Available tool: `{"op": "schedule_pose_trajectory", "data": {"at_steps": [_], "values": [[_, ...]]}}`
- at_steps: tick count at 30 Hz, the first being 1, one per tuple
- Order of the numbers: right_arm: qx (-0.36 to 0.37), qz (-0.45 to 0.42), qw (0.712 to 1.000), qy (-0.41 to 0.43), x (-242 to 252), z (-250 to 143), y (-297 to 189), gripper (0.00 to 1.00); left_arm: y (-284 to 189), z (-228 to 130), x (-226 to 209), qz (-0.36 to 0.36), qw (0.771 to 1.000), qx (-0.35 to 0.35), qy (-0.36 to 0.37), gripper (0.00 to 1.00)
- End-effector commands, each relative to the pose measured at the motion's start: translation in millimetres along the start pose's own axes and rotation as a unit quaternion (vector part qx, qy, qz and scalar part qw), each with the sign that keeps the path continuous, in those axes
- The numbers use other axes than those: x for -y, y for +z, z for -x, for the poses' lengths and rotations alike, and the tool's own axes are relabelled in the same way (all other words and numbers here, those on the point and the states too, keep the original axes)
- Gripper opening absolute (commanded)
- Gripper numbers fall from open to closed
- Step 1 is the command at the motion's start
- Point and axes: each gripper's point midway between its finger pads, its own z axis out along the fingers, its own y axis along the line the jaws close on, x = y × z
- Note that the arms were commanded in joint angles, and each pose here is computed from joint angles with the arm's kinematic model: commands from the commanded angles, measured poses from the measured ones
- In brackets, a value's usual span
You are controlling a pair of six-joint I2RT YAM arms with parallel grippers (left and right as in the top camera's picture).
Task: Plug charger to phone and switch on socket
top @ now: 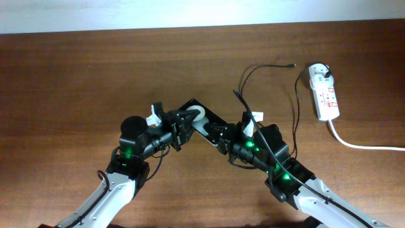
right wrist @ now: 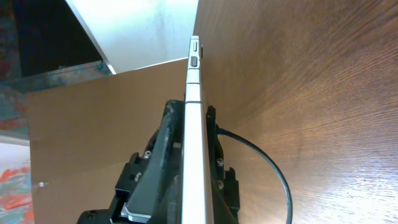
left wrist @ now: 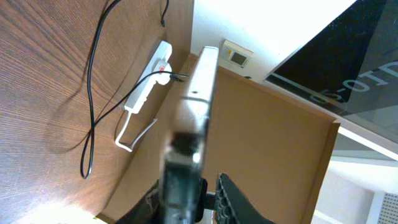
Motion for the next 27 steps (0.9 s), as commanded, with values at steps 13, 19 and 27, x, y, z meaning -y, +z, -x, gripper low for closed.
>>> {"op": "schedule_pose_trajectory", "data": {"at_steps": [13,19,27], "values": [[0.002,-0.013,1.000,-0.004,2.7,-0.6,1.2,0.29,0.9,0.1,0.8,-0.001,1.000,0.000,0.030,0.00],[0.052,-0.115,0.945,-0.303,42.6,28.9,-5.8,0.95,-19.3,30.0,-66.6,0.134,0.982,0.026,0.127,0.00],[0.186,-0.312,0.869,-0.336,4.6,124.6,-70.5,0.99,-28.4,38.3,-85.0,0.174,0.969,0.030,0.172,0.00]]}}
